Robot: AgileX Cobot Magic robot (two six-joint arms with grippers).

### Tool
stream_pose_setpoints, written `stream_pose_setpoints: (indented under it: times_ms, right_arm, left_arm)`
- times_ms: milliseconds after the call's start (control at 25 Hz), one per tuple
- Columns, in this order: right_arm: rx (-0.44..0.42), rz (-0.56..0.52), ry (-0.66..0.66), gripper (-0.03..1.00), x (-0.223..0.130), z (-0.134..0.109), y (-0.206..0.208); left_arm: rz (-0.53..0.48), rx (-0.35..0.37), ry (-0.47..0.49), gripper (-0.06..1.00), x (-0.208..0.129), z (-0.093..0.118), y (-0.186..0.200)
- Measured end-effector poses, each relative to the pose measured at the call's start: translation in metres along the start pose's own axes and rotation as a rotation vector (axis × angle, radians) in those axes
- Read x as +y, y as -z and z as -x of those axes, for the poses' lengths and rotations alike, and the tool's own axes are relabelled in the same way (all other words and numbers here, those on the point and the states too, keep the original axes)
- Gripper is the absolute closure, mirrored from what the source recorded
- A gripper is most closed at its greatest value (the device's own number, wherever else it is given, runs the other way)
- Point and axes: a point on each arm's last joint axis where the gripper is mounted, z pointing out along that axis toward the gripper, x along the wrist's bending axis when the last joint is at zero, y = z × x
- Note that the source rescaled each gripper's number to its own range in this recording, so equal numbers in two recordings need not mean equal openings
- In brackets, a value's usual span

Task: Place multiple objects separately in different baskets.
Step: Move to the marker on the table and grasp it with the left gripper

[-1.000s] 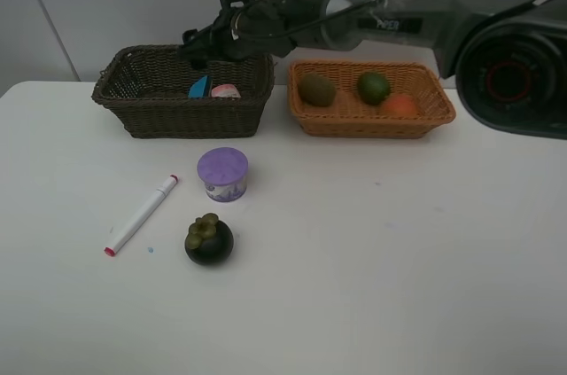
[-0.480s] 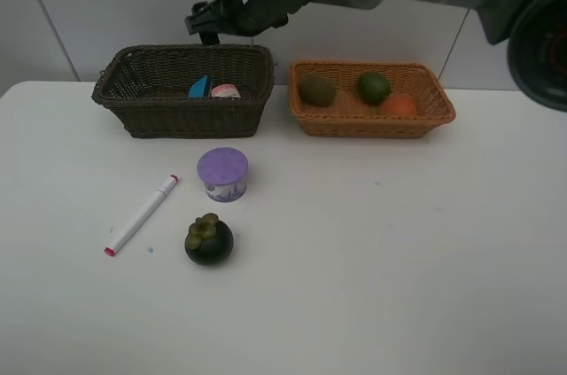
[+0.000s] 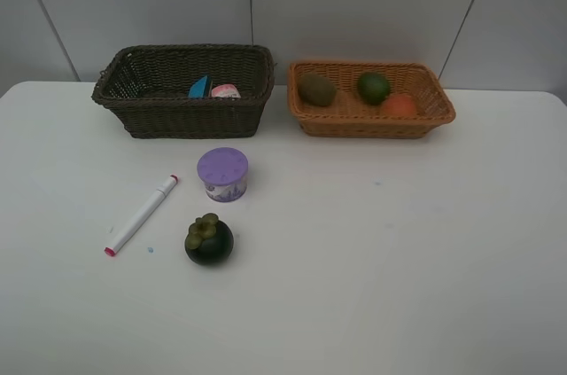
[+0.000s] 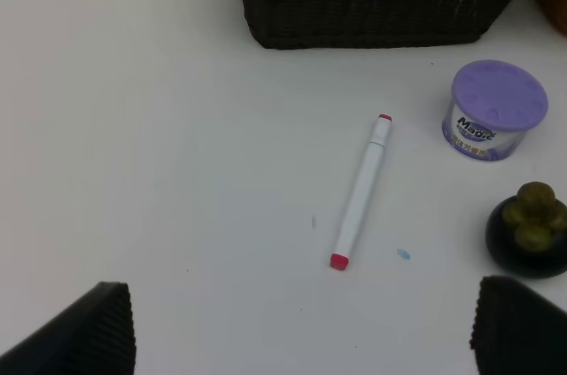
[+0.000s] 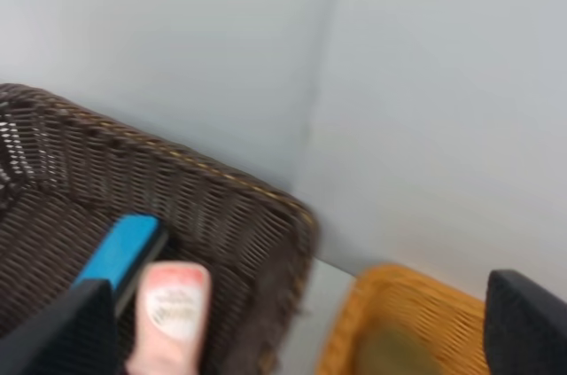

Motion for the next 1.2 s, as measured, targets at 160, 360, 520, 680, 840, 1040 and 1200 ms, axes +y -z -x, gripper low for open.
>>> stream_pose_setpoints:
  times_ms: [160,360,520,680,840,1040,1200]
  right_arm:
    - [-0.06,-0.036,0.023,-0.03,0.007,0.019,0.038]
    - [-0.093,-0.079,0.037,-0.03,0.011,0.035,0.082]
    - [-0.105,-0.108,0.024,-0.03,0.01,0.043,0.115]
    - [-0.078,-0.066,0.041,-0.03,0.01,0.047,0.152]
    - [-0.059,-0.049,0.049,-0.03,-0.001,0.054,0.182]
    - [-0.057,-0.072,0.063,-0.03,-0.039,0.073,0.217]
    - [-0.011,-0.027,0.072,-0.03,-0.084,0.085,0.242]
  left_arm:
    - [0.0,0.0,0.0,-0.05,0.0,0.0,0.0]
    - [0.0,0.0,0.0,-0.05,0.0,0.0,0.0]
    - [0.0,0.0,0.0,-0.05,0.0,0.0,0.0]
    - [0.0,0.0,0.0,-0.05,0.0,0.0,0.0]
    - [0.0,0.0,0.0,-0.05,0.0,0.0,0.0]
    - [0.0,0.0,0.0,-0.05,0.0,0.0,0.0]
    - [0.0,0.0,0.0,-0.05,0.0,0.0,0.0]
